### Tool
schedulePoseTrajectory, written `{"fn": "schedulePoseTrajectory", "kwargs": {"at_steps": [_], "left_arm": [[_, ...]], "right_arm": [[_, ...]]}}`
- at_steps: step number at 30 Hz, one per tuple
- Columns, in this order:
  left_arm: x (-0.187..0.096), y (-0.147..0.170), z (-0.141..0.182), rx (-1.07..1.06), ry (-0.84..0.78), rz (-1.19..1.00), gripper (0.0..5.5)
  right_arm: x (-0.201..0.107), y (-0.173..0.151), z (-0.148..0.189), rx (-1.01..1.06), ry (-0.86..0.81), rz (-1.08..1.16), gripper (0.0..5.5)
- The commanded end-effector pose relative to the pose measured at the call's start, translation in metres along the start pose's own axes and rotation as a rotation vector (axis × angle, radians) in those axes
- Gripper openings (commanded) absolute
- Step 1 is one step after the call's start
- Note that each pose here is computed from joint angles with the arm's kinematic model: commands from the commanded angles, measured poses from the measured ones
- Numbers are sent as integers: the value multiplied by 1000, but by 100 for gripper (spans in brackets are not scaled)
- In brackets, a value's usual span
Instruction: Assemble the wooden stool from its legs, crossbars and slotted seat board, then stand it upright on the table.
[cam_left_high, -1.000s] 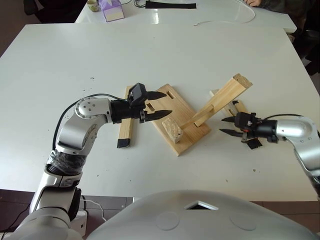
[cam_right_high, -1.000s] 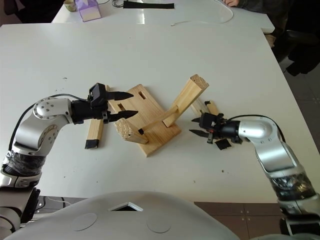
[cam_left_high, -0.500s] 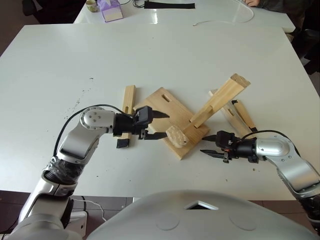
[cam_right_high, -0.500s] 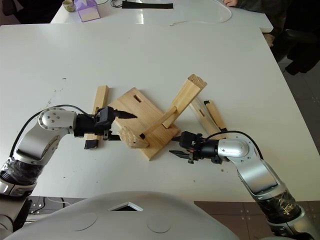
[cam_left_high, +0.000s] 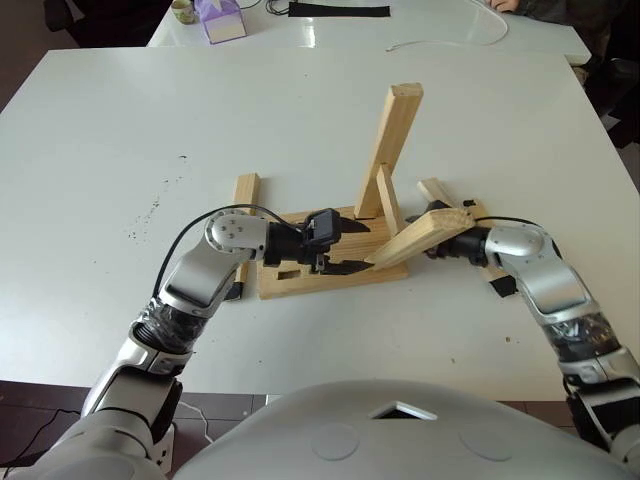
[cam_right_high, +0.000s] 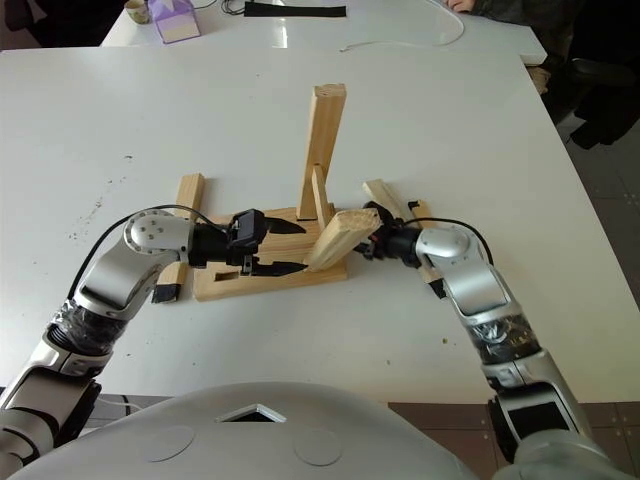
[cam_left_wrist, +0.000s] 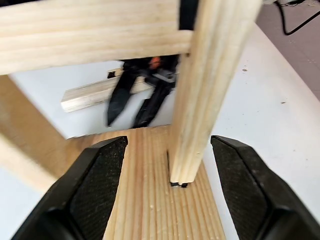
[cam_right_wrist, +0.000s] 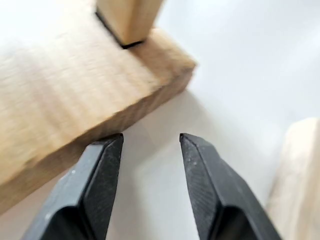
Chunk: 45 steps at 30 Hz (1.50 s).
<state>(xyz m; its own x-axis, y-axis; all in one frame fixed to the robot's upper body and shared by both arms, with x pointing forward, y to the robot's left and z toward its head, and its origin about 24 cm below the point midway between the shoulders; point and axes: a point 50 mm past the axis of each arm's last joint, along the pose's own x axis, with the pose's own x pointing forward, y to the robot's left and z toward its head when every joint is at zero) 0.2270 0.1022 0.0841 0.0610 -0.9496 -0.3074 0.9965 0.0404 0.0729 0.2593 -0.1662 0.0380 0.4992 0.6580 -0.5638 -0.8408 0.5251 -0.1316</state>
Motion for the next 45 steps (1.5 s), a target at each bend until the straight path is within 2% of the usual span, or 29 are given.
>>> {"fn": "schedulePoseTrajectory", "kwargs": {"at_steps": [1, 5, 8, 11, 14, 20, 25, 29, 33, 36, 40, 45], "left_arm": [[-12, 6, 6, 13, 7, 8, 311], [-50, 19, 16, 25, 14, 100, 311], [-80, 34, 34, 27, -33, 191, 311], [-91, 64, 39, 46, -43, 362, 311], [-86, 95, 20, 47, 36, 523, 311], [-80, 107, -45, 307, 447, 467, 311], [-80, 90, -80, 386, 578, 283, 311], [-71, 79, -81, 375, 507, 160, 311], [-58, 63, -63, 402, 370, 46, 311], [-55, 52, -54, 400, 331, -12, 311], [-57, 46, -53, 371, 330, 2, 311], [-51, 44, -51, 318, 289, 76, 311]], "right_arm": [[0, -13, 0, -20, 0, -53, 209], [-32, -19, -2, -8, -30, -172, 209], [-66, -2, -8, -15, -14, -186, 209], [-87, 38, -6, -58, -5, -16, 209], [-97, 73, -3, -72, -10, 199, 209], [-74, 92, -6, 0, -22, 318, 209], [-42, 93, -14, 37, 12, 266, 209], [-27, 93, -20, 104, 31, 177, 209], [-13, 87, -19, 122, 16, 102, 209], [-8, 75, -14, 131, -3, 25, 209], [-3, 57, -10, 122, -6, -42, 209], [2, 50, -7, 96, -4, -53, 209]]}}
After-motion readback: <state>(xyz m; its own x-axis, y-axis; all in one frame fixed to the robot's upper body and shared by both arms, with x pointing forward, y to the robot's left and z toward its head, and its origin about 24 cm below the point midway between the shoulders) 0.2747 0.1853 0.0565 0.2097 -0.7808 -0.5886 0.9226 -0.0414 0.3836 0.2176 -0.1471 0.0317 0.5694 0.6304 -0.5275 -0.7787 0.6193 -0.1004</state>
